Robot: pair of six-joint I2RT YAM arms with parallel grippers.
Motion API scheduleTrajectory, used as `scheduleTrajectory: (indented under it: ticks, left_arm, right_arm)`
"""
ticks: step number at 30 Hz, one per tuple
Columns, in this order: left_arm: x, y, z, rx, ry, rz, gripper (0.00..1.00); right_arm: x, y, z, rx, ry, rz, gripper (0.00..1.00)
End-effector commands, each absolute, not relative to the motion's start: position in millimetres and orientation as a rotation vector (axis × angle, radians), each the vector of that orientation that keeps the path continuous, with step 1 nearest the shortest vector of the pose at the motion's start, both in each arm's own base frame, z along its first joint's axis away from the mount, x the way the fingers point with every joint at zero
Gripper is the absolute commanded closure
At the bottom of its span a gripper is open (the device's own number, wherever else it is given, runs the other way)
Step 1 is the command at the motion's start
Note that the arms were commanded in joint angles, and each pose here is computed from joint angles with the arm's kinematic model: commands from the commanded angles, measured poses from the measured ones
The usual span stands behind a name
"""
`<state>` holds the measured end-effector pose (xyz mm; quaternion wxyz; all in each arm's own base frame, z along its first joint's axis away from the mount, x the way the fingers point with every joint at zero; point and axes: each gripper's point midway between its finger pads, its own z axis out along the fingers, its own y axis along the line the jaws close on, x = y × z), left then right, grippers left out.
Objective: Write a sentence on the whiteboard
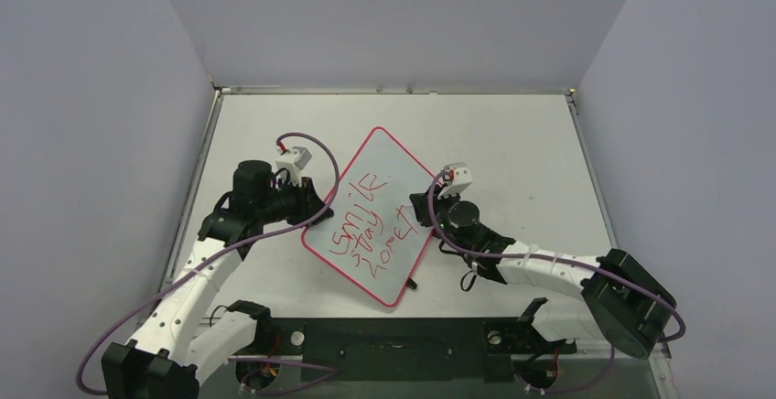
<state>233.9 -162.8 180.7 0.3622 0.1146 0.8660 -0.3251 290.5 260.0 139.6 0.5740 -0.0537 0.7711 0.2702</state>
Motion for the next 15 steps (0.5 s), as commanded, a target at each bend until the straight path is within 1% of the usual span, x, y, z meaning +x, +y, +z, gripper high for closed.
scheduleTrajectory:
  ticks: [1,6,15]
  left_arm:
    - [242,-161,192,0.363,2.144,-0.790,1.00]
    - [242,-161,192,0.362,2.144,-0.791,1.00]
    - [242,-161,193,0.360,2.143,-0.789,1.00]
  right_arm:
    - [287,250,164,-0.118,1.753,0.630,1.00]
    - [285,243,173,-0.104,1.730,0.627,1.00]
    - [293,249,162,-0.103,1.757,0.604,1.00]
